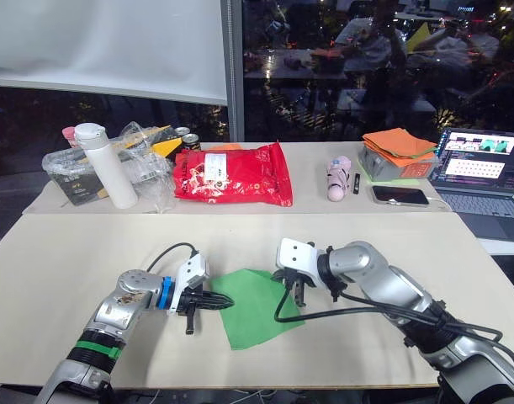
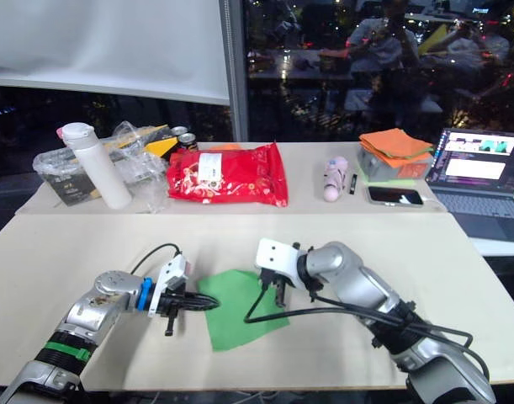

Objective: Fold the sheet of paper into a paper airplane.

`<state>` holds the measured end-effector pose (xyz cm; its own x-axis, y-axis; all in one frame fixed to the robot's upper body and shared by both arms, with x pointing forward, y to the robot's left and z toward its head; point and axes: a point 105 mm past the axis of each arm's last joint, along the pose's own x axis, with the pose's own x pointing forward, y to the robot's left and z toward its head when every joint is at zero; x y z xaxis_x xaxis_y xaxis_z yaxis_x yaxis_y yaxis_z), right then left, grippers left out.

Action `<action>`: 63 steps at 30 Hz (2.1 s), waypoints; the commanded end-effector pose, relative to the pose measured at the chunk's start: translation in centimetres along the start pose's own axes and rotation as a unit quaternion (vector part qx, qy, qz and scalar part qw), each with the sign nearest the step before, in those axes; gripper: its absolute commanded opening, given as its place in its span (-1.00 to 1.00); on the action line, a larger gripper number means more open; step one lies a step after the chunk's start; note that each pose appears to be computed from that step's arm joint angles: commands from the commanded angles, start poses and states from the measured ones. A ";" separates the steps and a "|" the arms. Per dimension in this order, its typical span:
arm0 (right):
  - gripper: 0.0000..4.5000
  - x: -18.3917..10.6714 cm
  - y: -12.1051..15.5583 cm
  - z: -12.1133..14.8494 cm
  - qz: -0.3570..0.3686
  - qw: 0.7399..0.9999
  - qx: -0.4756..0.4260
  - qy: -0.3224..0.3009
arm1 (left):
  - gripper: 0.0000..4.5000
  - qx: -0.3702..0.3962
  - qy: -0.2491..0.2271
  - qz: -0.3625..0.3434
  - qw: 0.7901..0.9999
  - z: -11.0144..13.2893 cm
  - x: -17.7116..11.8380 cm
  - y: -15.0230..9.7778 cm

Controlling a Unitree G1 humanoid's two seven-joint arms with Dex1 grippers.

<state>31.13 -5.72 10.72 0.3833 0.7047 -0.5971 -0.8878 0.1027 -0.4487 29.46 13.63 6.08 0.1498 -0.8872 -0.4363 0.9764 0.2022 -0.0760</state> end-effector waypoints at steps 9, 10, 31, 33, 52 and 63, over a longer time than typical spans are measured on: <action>-0.99 -0.4 0.3 0.5 -0.052 0.997 -0.056 -0.009 | -1.00 0.010 0.007 0.000 1.000 0.1 0.8 0.7; -0.99 -0.2 0.7 0.5 -0.050 0.998 -0.045 -0.010 | -1.00 0.010 0.007 -0.001 1.000 0.1 0.8 0.7; -0.99 0.4 2.1 -0.4 -0.036 0.999 0.018 0.000 | -1.00 0.000 -0.012 -0.006 1.000 1.3 0.8 0.7; -0.99 0.3 2.2 -0.2 -0.032 0.999 0.043 -0.011 | -1.00 -0.001 -0.009 -0.007 1.000 1.1 0.9 0.6; -0.85 -3.5 -1.3 0.7 -0.113 0.965 0.214 -0.103 | -1.00 0.000 -0.004 -0.014 1.000 0.9 1.4 0.1; -0.98 0.3 2.3 0.0 -0.052 0.957 0.271 -0.084 | -1.00 -0.002 -0.003 -0.011 1.000 0.9 1.4 0.3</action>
<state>29.57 -5.86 8.35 0.4789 0.7459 -0.4630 -0.8551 0.5157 -0.0535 30.13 12.12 6.24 0.1282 -0.8947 -0.4280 0.9790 0.1831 -0.0896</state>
